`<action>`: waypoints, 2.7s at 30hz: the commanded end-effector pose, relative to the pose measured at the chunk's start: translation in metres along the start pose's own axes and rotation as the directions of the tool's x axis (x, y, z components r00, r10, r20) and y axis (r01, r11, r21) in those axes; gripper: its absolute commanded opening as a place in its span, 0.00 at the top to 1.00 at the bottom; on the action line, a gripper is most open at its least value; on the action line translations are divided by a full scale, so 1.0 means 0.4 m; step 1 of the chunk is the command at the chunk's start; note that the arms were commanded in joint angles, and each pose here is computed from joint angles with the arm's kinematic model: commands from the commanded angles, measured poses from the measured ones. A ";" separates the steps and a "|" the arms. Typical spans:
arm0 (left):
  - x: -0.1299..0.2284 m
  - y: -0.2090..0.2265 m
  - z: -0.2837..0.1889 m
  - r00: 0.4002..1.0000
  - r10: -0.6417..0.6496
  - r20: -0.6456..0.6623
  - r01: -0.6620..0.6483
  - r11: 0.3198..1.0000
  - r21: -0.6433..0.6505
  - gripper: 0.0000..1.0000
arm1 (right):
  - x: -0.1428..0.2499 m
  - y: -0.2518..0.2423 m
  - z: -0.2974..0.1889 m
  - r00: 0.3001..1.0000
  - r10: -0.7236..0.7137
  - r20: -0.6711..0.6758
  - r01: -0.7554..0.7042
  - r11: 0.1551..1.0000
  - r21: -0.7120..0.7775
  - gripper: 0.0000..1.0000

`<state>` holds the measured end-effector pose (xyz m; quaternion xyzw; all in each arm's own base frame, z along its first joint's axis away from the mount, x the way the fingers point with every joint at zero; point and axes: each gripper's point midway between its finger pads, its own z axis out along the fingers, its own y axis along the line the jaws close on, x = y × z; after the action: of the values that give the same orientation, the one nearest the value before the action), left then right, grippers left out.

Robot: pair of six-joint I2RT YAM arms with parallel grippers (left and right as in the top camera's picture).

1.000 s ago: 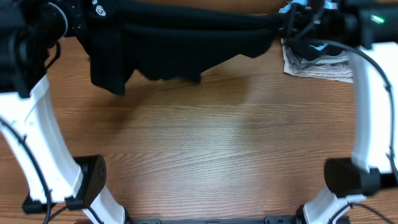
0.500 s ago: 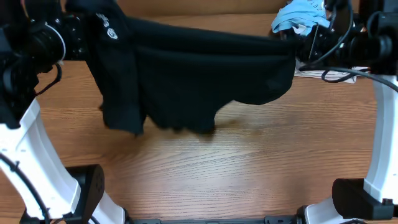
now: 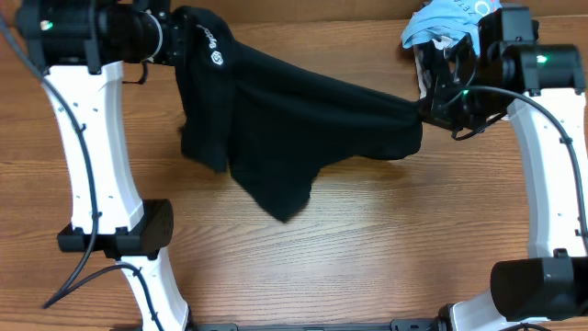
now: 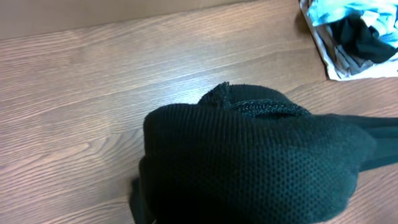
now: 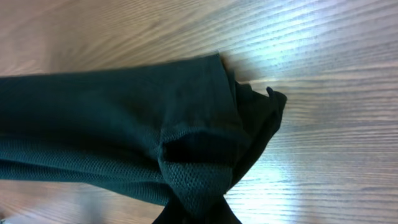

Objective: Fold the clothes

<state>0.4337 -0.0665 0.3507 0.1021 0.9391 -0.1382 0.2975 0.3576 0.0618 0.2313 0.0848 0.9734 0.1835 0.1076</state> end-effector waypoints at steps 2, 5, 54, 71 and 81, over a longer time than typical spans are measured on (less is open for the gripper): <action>-0.006 -0.017 0.005 0.997 0.076 0.004 -0.076 0.997 -0.015 0.96 | 0.015 -0.056 0.051 0.999 0.034 -0.030 -0.032 0.998 0.048 0.96; -0.006 -0.026 0.007 0.996 0.092 0.004 -0.092 0.996 -0.010 0.96 | 0.036 -0.077 0.096 0.997 0.047 -0.064 -0.043 0.997 0.056 0.81; 0.143 -0.075 -0.799 0.766 0.284 0.576 0.046 0.870 -0.490 0.93 | 0.223 0.064 -0.834 0.556 -0.078 0.828 0.025 0.997 0.076 0.96; 0.093 -0.230 -0.377 0.902 0.329 0.280 -0.366 0.926 0.091 0.71 | 0.218 0.016 -0.722 0.682 -0.043 0.730 -0.020 0.997 0.077 0.96; 0.083 -0.400 0.043 0.887 0.439 0.144 -0.430 0.673 0.602 0.62 | 0.175 -0.012 -0.689 0.718 -0.023 0.695 -0.057 0.994 0.093 0.96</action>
<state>0.3769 -0.1689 0.3637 0.3529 0.8438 -0.2810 0.2909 0.2246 -0.0191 0.4622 0.1637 0.8743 0.0957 0.4469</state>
